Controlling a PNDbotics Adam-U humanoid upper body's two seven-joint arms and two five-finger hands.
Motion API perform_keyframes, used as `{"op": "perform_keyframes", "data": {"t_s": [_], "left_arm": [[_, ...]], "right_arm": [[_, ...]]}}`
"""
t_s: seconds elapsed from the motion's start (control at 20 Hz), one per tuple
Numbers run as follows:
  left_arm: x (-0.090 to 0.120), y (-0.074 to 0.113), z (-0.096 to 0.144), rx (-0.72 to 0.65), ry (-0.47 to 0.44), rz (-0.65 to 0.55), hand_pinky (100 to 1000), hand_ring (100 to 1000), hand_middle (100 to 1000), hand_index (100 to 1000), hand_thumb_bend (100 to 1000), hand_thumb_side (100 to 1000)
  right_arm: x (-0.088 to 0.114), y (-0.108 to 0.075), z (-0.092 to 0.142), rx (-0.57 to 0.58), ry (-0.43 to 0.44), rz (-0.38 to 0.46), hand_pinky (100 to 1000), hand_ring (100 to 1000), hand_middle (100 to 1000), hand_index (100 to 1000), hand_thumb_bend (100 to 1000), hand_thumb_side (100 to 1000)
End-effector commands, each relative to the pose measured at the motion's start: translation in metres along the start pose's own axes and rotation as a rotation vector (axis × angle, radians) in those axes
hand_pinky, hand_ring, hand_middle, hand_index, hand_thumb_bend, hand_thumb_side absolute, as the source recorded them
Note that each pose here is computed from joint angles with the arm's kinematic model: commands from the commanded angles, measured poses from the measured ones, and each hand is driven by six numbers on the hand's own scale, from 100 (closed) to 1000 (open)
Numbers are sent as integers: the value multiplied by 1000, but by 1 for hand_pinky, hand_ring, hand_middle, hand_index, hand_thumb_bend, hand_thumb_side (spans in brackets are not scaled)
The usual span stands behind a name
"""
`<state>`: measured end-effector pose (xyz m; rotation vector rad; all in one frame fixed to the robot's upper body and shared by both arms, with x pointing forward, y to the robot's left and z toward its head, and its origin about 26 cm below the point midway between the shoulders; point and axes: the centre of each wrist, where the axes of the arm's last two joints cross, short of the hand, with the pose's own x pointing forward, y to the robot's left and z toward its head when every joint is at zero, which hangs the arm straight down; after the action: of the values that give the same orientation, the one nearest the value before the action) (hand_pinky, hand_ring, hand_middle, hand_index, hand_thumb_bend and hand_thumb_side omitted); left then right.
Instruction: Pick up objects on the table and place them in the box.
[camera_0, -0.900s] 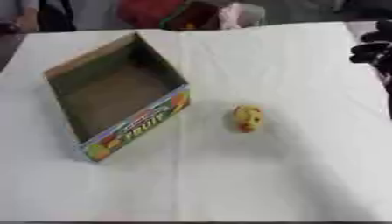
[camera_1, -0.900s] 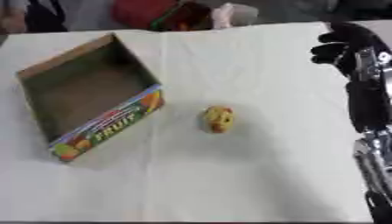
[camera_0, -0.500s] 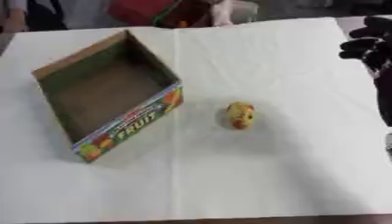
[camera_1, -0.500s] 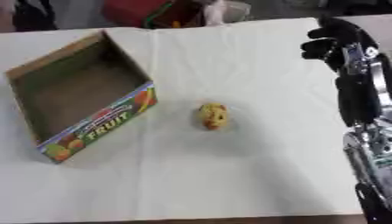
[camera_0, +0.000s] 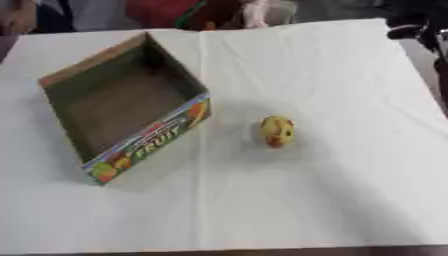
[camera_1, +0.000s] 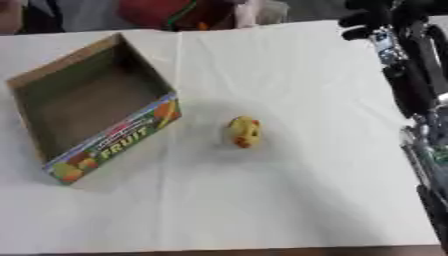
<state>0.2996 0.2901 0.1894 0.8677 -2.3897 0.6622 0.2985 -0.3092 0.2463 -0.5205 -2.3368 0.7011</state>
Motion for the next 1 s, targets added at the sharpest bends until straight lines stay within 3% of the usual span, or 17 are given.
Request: {"op": "perform_keyframes", "data": {"t_s": [0.05,0.25,0.4,0.5,0.7,1.0], "left_arm": [[6,0,-5,-12,-29,14,408,492,445,576,100,831],[6,-1,-4,-18,-26,17,408,492,445,576,100,831],[6,-1,-4,-22,-25,20,408,492,445,576,100,832],[7,-2,-3,-26,-24,22,408,492,445,575,100,832],[7,-2,-3,-30,-23,24,408,492,445,575,100,832],[7,-3,-2,-38,-20,29,408,492,445,574,100,832]], "right_arm": [[17,-14,-17,150,-53,215,726,763,788,916,100,860],[30,-16,-33,310,-74,402,739,778,805,924,100,875],[38,-15,-42,413,-74,494,745,786,803,940,100,856],[42,-13,-46,483,-59,520,754,796,806,950,155,853],[48,-8,-51,647,-7,537,779,824,814,969,348,761],[50,-2,-55,869,75,545,799,849,804,1000,410,687]]}}
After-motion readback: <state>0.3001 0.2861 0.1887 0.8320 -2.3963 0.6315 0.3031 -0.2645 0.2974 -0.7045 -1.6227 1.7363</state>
